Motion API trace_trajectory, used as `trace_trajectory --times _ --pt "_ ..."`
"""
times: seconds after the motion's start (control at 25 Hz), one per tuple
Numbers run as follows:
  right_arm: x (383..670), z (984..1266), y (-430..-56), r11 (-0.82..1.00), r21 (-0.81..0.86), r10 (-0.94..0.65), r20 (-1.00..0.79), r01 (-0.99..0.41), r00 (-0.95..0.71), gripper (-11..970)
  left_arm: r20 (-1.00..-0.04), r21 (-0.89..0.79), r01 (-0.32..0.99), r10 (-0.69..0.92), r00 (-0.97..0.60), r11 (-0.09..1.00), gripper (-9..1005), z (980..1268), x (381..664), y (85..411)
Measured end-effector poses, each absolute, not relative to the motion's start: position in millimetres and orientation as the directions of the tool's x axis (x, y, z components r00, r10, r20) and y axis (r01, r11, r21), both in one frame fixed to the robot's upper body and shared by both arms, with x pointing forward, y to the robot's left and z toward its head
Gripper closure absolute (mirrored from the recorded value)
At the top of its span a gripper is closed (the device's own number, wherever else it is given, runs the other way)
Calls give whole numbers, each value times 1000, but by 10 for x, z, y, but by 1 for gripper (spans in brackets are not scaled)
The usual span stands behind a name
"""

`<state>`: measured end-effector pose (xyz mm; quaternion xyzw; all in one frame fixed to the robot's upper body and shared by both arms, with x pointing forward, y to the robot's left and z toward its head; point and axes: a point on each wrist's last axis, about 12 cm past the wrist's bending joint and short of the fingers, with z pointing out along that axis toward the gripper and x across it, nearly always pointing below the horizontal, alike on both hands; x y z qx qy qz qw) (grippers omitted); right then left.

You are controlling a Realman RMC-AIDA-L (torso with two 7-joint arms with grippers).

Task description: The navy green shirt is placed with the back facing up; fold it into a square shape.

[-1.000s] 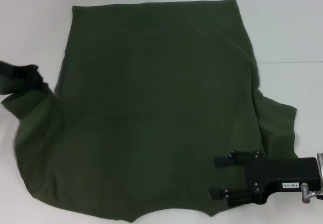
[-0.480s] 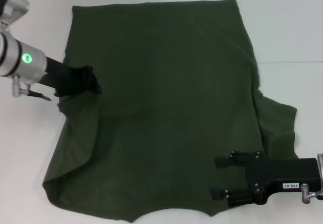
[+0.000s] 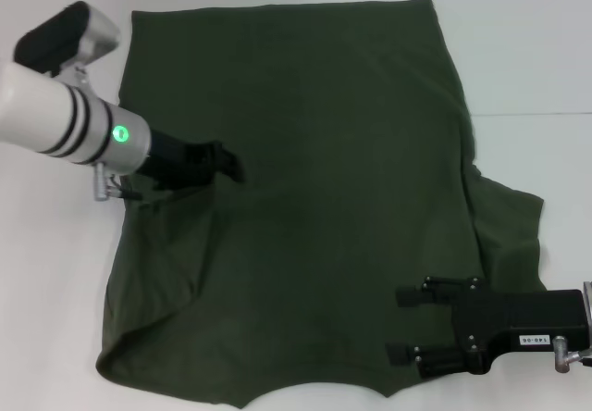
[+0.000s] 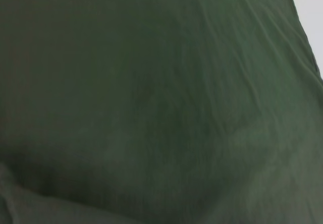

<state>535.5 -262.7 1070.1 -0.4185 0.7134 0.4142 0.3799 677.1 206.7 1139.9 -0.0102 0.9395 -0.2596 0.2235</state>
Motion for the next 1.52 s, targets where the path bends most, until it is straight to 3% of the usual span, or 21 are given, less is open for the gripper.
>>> trace_trajectory --times 0.12,0.36,0.72,0.84,1.24,1.52 --pt "5356 10700 -2626 308 274 -283 -888 -911 -362 50 -445 -435 147 -70 -893 888 463 11374 6779 1931" --pt "5350 10690 -2618 306 278 -284 -886 -910 -366 50 -491 -381 231 16 -871 895 252 11414 6794 1674" --pt "5330 10668 -2631 309 289 -283 -882 -906 -378 50 -556 -311 302 85 -827 901 130 11482 6838 1478" --pt "5321 10660 -2638 312 291 -281 -881 -904 -381 50 -560 -318 274 53 -827 908 116 11463 6833 1612" --pt "5312 10651 -2638 313 298 -279 -879 -902 -387 51 -509 -529 57 -262 -820 847 116 11173 6623 2431" --pt "5333 10640 -2624 314 295 -301 -871 -903 -389 51 -516 -591 17 -362 -776 806 116 11022 6484 2709"
